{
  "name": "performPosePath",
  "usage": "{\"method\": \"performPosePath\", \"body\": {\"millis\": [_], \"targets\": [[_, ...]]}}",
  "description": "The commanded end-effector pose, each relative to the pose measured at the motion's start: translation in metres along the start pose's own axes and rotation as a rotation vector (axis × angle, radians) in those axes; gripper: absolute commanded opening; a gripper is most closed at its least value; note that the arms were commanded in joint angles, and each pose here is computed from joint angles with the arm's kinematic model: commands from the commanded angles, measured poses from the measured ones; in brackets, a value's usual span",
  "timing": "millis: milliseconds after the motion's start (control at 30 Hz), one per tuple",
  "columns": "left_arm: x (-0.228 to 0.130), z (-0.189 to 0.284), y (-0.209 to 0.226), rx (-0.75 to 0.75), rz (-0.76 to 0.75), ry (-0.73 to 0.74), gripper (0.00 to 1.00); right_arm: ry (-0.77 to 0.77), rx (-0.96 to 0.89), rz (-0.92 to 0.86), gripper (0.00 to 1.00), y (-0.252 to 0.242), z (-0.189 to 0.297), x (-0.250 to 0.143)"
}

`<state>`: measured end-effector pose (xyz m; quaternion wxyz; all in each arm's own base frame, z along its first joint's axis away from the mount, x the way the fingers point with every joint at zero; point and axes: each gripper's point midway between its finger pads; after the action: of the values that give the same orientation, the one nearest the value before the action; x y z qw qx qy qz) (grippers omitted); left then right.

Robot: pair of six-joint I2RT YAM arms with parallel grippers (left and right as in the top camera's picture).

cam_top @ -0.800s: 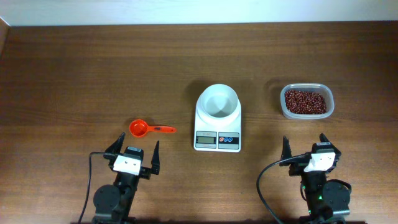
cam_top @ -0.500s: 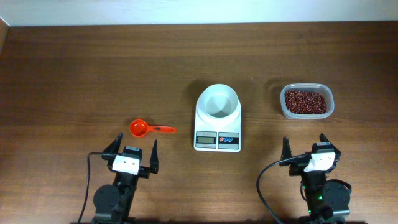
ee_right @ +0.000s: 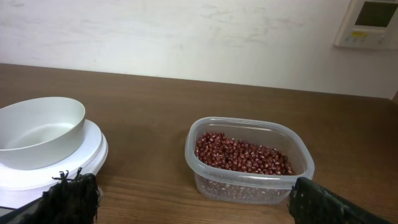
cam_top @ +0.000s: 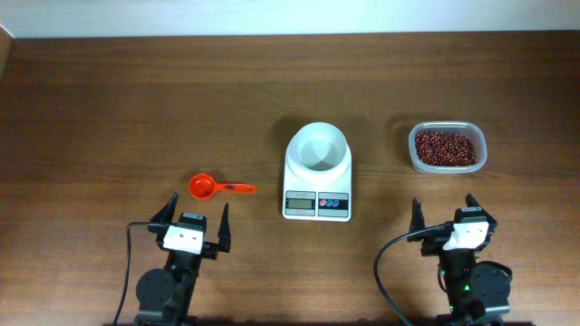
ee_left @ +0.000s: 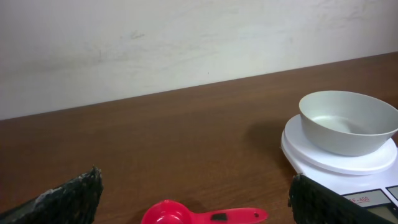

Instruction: Scoop and weigh 50g on scale

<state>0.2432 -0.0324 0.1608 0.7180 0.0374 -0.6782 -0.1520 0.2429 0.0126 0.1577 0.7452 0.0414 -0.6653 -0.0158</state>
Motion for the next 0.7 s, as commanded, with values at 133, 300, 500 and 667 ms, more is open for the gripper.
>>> {"method": "performPosePath", "body": {"millis": [133,300,500,667], "targets": [[-0.0047,-0.0007,-0.0010,0.000,0.010,0.011,0.99,-0.002,-0.005,-0.005,0.99,-0.0016,-0.0005,-0.0028],[-0.0047,-0.0007,-0.0010,0.000,0.010,0.011,0.98,-0.002,-0.005,-0.005,0.99,-0.0016,-0.0005,-0.0027],[-0.0047,-0.0007,-0.0010,0.000,0.010,0.011,0.99,-0.002,-0.005,-0.005,0.99,-0.0016,-0.0005,-0.0027],[-0.0045,-0.0007,-0.0009,0.001,0.022,0.010,0.99,-0.002,-0.005,-0.005,0.99,-0.0016,-0.0005,-0.0028]]}}
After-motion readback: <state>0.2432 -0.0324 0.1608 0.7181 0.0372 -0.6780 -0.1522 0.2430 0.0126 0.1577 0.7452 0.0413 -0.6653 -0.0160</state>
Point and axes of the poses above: each gripper's point midway between its finger pads, its own z axis back along the fingers, its own y axis along the line the jaws close on, x = y × z, and after that the axes turned 8 degrees about -z, right-handed
